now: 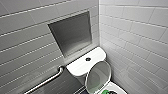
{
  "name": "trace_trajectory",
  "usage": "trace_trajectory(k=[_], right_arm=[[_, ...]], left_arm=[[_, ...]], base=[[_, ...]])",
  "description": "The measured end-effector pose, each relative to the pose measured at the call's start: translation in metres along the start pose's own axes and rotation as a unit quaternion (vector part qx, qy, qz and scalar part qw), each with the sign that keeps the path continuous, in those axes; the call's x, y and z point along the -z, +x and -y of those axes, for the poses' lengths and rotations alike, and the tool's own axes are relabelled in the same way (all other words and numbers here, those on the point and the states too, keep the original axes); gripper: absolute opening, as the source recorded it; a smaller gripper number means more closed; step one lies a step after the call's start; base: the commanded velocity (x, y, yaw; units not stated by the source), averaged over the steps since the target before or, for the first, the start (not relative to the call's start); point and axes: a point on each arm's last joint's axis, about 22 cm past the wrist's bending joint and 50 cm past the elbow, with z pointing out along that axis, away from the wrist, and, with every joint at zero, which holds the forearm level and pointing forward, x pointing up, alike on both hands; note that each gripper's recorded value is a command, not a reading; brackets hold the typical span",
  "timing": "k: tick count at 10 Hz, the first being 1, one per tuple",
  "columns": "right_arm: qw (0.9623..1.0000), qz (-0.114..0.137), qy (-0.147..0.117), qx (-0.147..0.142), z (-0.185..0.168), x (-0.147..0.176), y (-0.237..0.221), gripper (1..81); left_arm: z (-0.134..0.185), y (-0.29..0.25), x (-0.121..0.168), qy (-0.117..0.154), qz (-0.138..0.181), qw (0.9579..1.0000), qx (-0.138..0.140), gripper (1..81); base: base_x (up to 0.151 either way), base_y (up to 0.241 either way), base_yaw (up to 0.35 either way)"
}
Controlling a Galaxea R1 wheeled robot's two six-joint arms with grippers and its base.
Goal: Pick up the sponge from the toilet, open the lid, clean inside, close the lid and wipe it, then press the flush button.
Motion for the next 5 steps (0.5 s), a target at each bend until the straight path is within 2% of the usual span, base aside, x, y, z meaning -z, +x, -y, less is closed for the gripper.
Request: trace_trajectory(k=[3,5], right_arm=[[1.0000,-0.001,-0.007,0.000,-0.0012,-0.0036,-0.0004,1.0],[1.0000,-0.001,0.007,0.001,0.0038,0.0014,-0.0017,1.0]], left_arm=[[0.0000,0.0001,0.0000,0.000,0.000,1.0000,0.000,81.1],[-0.0007,0.0002,-0.0002,0.000,0.000,1.0000,0.000,81.1]], base=[[0.000,0.000,0.000],[0.000,0.000,0.000]])
